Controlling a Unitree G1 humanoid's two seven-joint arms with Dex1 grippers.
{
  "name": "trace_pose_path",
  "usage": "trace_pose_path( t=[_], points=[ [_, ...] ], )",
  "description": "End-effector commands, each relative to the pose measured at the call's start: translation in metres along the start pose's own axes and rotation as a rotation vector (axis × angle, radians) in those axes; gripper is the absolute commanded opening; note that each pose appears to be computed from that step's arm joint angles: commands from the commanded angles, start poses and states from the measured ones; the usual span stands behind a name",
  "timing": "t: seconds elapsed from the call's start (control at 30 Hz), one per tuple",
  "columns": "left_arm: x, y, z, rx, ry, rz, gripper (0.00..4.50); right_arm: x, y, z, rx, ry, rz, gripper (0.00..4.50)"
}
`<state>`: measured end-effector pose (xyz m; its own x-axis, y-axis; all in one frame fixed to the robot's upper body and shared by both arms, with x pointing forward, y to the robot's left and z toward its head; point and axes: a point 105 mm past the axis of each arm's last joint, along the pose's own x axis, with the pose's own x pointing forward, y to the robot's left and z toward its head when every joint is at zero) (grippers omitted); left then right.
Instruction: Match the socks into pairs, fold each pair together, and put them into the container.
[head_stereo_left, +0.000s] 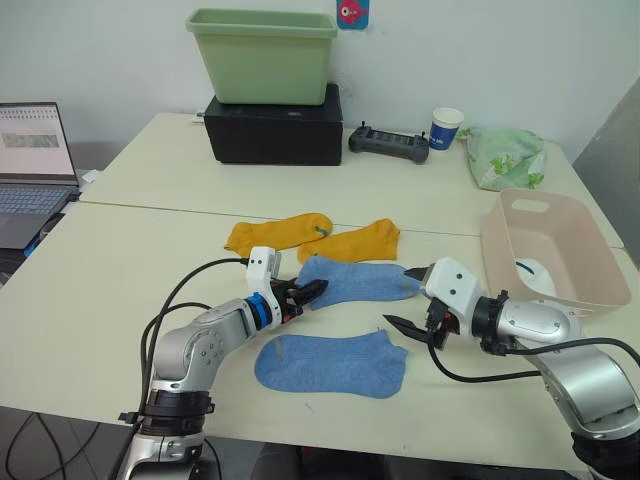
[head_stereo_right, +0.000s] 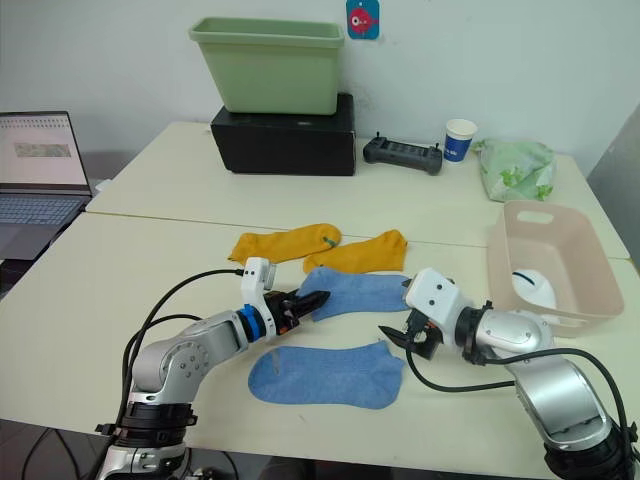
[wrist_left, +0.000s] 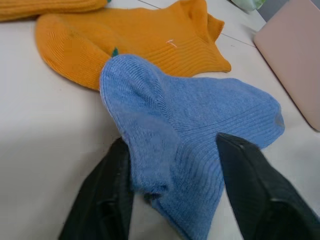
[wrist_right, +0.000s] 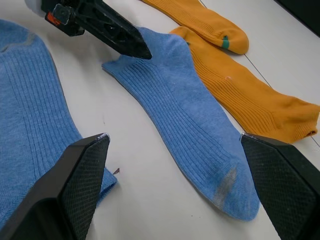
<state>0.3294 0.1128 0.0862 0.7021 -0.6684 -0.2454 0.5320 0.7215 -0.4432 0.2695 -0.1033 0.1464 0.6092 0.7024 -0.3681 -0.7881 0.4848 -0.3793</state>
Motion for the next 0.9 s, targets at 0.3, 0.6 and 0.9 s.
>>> trace_pose_path(
  t=[0.3,0.6,0.9],
  points=[
    [-0.034,-0.001,0.043,0.008,-0.182,-0.002,0.04,-0.001,0.000,0.020,-0.016,-0.082,-0.015,4.50],
    [-0.107,-0.021,0.109,0.093,-0.226,-0.077,0.04,0.002,-0.003,0.020,0.009,-0.088,-0.002,4.50],
    [-0.097,-0.063,0.131,0.217,-0.061,-0.216,0.04,-0.012,0.000,0.016,-0.015,-0.055,0.050,4.50]
  ],
)
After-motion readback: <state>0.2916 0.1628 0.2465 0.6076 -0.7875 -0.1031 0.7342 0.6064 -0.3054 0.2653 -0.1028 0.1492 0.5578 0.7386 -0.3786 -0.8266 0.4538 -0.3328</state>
